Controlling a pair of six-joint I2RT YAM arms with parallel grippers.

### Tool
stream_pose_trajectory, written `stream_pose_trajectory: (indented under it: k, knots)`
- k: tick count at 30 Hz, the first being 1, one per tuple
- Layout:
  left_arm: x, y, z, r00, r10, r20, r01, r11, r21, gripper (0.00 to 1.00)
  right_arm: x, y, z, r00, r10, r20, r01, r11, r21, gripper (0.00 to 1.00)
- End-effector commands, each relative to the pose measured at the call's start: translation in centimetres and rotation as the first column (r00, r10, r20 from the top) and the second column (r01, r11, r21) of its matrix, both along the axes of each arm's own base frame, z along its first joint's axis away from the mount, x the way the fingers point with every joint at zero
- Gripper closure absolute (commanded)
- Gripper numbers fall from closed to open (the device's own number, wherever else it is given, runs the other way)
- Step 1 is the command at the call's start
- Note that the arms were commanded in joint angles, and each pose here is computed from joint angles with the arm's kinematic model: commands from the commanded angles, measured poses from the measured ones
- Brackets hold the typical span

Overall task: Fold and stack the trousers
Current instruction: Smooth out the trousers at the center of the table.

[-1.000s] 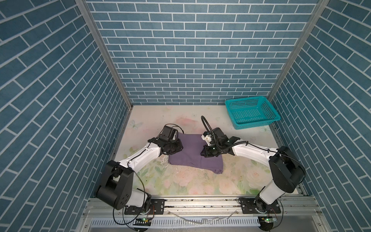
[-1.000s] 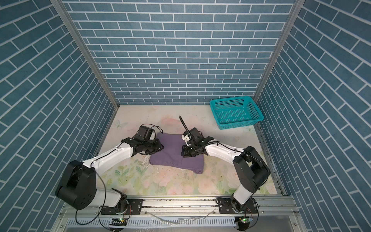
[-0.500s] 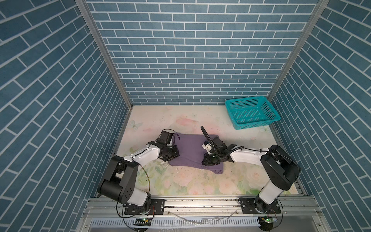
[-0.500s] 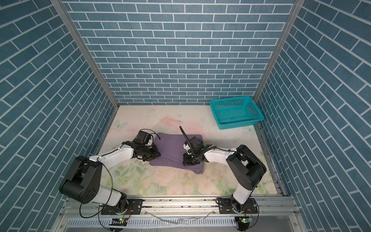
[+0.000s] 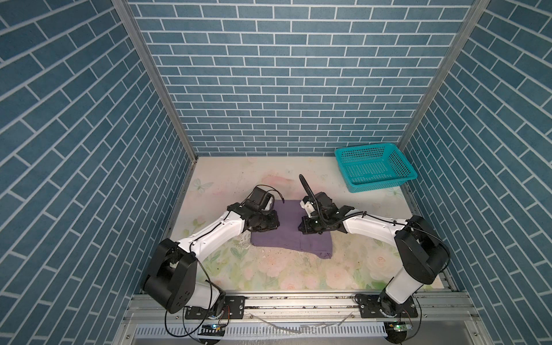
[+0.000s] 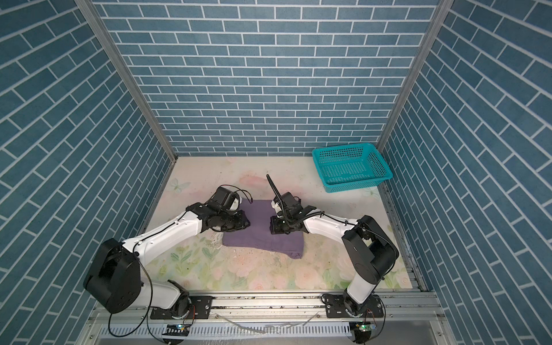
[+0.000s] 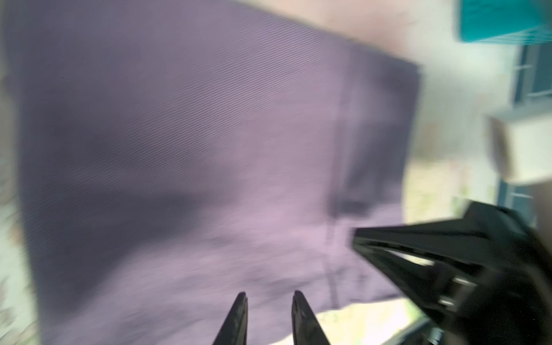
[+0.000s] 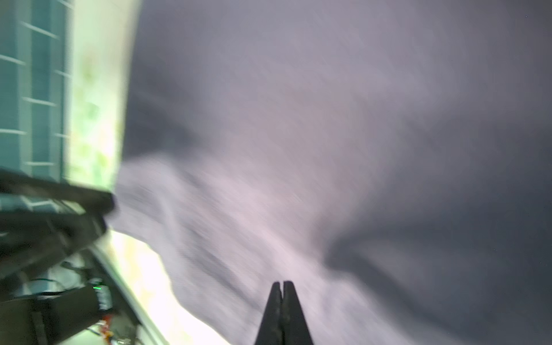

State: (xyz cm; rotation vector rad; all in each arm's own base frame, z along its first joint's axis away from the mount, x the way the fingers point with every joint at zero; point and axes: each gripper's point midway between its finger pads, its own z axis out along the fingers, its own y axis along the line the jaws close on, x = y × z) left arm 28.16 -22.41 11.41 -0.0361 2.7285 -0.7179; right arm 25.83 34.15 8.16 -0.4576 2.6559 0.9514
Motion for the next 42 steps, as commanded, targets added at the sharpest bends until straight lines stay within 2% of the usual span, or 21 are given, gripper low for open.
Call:
stream_pose_trajectory:
  k: [1, 4, 9, 14, 17, 20, 23, 27, 29, 32, 36, 40, 42]
  knots:
    - [-0.1, 0.2, -2.0, 0.999, 0.013, -0.045, -0.011, 0.999, 0.046, 0.72, 1.0, 2.9, 0.1, 0.999, -0.003, -0.052, 0.009, 0.993, 0.119, 1.00]
    - [-0.4, 0.6, -3.9, 0.997, 0.042, -0.072, -0.038, 0.998, 0.056, 0.72, 0.3, 2.6, -2.6, 0.993, -0.015, -0.119, 0.027, 0.995, 0.097, 1.00]
    - [-1.4, 2.2, -7.3, 0.987, 0.095, -0.129, -0.081, 0.990, 0.111, 0.70, -2.3, -0.6, -7.0, 0.981, -0.054, -0.188, 0.053, 0.999, -0.009, 1.00]
    - [-1.7, 4.4, -9.9, 0.966, 0.175, -0.188, -0.154, 0.980, 0.123, 0.70, -3.6, -3.6, -8.5, 0.982, -0.080, -0.174, 0.060, 0.991, -0.119, 1.00]
    - [-1.8, 5.5, -10.6, 0.956, 0.208, -0.208, -0.183, 0.974, 0.133, 0.70, -3.4, -4.0, -8.1, 0.986, -0.074, -0.149, 0.052, 0.988, -0.145, 1.00]
    - [-1.6, 6.2, -10.2, 0.957, 0.218, -0.193, -0.190, 0.970, 0.151, 0.70, -2.0, -4.1, -6.0, 0.997, -0.055, -0.062, 0.044, 0.984, -0.171, 1.00]
    - [-1.5, 7.4, -9.3, 0.958, 0.230, -0.171, -0.197, 0.962, 0.189, 0.70, 0.6, -5.0, -2.1, 0.993, -0.060, 0.105, 0.081, 0.974, -0.211, 1.00]
    - [-1.5, 9.7, -8.6, 0.950, 0.268, -0.157, -0.235, 0.951, 0.202, 0.69, 4.0, -8.4, 4.1, 0.924, -0.154, 0.349, 0.238, 0.947, -0.214, 1.00]
    - [-1.7, 11.1, -8.2, 0.939, 0.303, -0.160, -0.271, 0.943, 0.195, 0.68, 5.0, -11.0, 6.2, 0.879, -0.231, 0.417, 0.334, 0.923, -0.191, 0.89]
    - [-1.8, 13.0, -7.0, 0.930, 0.345, -0.125, -0.317, 0.927, 0.199, 0.64, 5.2, -14.4, 6.3, 0.857, -0.310, 0.412, 0.418, 0.885, -0.203, 0.78]
    - [-1.7, 14.3, -5.1, 0.926, 0.371, -0.076, -0.347, 0.912, 0.219, 0.56, 3.9, -17.2, 3.9, 0.874, -0.335, 0.352, 0.440, 0.853, -0.281, 0.71]
    - [-0.9, 14.1, -3.8, 0.937, 0.348, -0.038, -0.334, 0.920, 0.204, 0.35, 1.9, -17.4, 1.1, 0.907, -0.328, 0.264, 0.401, 0.865, -0.301, 0.66]
    - [-0.5, 13.8, -3.8, 0.943, 0.331, -0.039, -0.317, 0.927, 0.198, 0.31, 1.3, -17.3, 0.0, 0.915, -0.333, 0.229, 0.392, 0.870, -0.299, 0.61]
